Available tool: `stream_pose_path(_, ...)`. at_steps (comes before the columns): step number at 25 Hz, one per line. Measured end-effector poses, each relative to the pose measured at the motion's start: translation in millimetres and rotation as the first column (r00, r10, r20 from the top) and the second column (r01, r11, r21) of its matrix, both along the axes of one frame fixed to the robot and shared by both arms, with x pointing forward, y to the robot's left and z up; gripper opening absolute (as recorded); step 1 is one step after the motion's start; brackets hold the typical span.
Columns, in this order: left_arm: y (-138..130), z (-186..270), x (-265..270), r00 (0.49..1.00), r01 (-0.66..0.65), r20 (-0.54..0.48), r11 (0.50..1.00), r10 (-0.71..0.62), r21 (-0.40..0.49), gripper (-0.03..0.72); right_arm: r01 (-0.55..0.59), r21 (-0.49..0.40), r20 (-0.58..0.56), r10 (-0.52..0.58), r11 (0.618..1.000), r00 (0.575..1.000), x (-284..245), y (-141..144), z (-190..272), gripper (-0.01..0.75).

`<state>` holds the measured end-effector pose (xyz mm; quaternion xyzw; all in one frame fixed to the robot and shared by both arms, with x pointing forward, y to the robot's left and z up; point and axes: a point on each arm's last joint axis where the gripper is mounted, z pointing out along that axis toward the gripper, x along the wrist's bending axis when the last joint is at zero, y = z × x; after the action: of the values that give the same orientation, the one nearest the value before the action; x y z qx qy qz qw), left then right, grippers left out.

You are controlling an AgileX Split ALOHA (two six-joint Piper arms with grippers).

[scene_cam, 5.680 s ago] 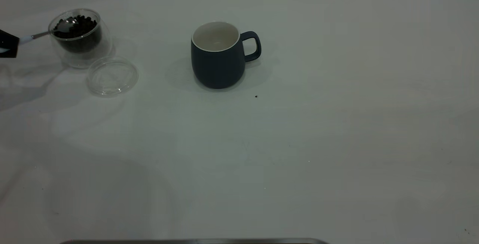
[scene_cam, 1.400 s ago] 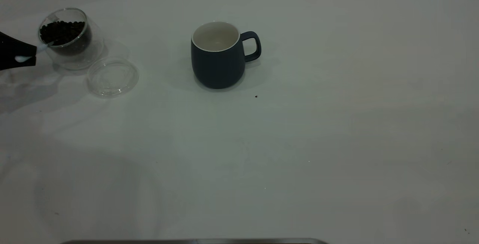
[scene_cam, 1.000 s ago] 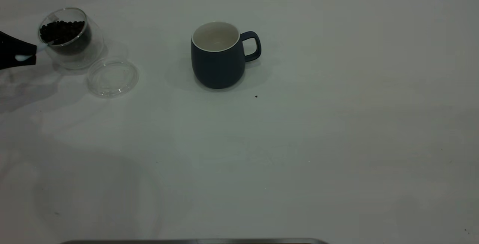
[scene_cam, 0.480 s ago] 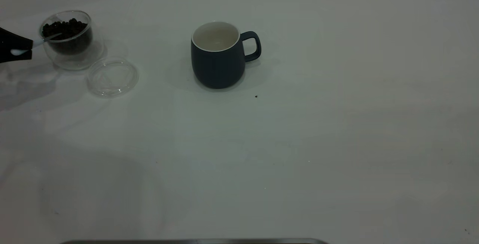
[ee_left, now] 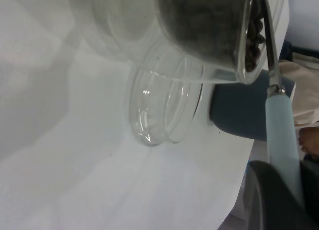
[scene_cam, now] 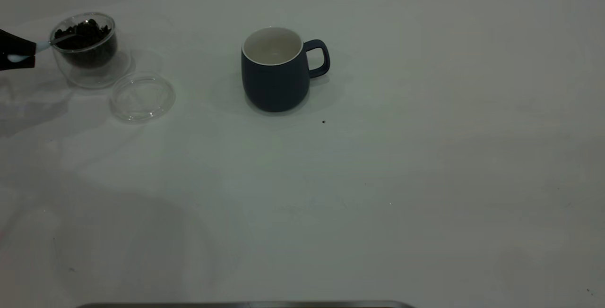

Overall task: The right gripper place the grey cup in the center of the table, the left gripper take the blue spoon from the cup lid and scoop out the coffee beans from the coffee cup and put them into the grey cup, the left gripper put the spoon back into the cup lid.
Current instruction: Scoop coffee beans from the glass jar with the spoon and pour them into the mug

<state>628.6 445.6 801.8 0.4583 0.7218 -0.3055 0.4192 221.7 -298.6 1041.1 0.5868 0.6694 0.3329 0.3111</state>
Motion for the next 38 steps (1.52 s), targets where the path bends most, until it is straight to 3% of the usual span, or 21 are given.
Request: stream_pose_path(38, 0.5, 25.3, -5.7, 0.999, 0.045, -0.014, 0.997, -0.044, 0.06, 0.132, 0.0, 0.0, 0.0, 0.0, 1.0, 1.0, 0.0, 0.0, 0.0, 0.453)
